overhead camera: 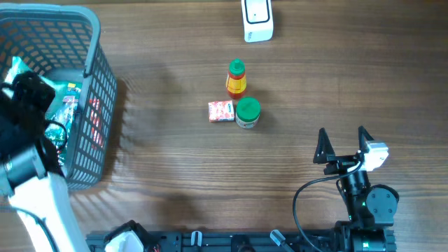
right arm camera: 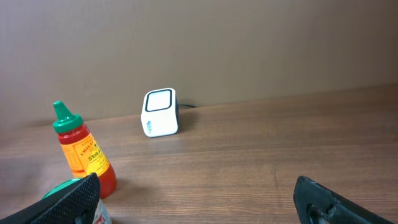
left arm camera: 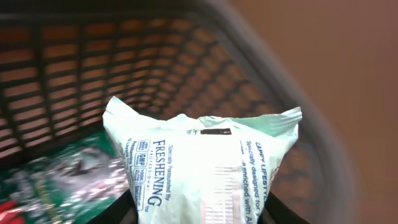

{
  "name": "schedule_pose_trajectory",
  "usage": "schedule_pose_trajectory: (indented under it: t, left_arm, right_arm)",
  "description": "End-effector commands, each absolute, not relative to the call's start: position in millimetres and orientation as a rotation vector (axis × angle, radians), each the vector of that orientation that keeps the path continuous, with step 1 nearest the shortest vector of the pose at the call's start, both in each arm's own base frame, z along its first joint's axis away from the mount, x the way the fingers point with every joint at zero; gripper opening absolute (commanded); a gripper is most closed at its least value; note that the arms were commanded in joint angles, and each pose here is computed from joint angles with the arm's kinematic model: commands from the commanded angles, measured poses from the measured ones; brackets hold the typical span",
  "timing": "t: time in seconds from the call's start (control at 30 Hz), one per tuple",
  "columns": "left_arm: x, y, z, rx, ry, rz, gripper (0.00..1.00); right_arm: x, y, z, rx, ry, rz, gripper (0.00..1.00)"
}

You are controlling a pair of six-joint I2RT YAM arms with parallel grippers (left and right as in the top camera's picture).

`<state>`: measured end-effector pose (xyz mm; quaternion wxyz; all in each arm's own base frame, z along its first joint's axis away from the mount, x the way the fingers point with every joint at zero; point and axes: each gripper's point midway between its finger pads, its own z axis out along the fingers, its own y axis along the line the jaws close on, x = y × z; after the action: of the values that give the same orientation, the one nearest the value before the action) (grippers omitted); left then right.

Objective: Scan the item barcode
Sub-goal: 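Lift the wipes pack out and place it right of the jar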

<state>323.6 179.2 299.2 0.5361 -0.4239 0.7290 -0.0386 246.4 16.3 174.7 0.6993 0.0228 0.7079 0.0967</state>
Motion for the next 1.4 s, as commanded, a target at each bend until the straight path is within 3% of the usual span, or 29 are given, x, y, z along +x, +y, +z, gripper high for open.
schedule_pose_trajectory:
  t: [0.0,0.23,0.57,0.93,1.1,1.37]
  left_arm:
    - [316.3,128.1,358.2,-0.825,1.648,-0.315,0.41]
    - [296.3,31.6,415.3,-0.542,1.576,-0.527,0.41]
    - [326.3,-91.9,402.7,-0.279,1.7,-0.768,0.4]
    - [358.1,-276.3,324.5,0.017,1.87,-0.967,0.41]
    - [356.2,-348.7,259.3,0.079,1.939,-0.907,0.42]
    - [358.4,-390.1,158.3,0.106,2.058,-0.767,0.46]
  right_arm:
    - [246.1,16.1,176.7,0.044,1.566,0.205,1.0]
    - [246.1,16.2,176.7,0.043,1.566,0.206,1.0]
    - [246.1,16.1,176.7,0.044,1.566,0.205,1.0]
    - [246.1,16.1,176.7,0.044,1.566,0.205,1.0]
    - [246.1,16.2,176.6,0.043,1.567,0.206,1.0]
    - [246.1,16.1,176.7,0.044,1.566,0.205,1.0]
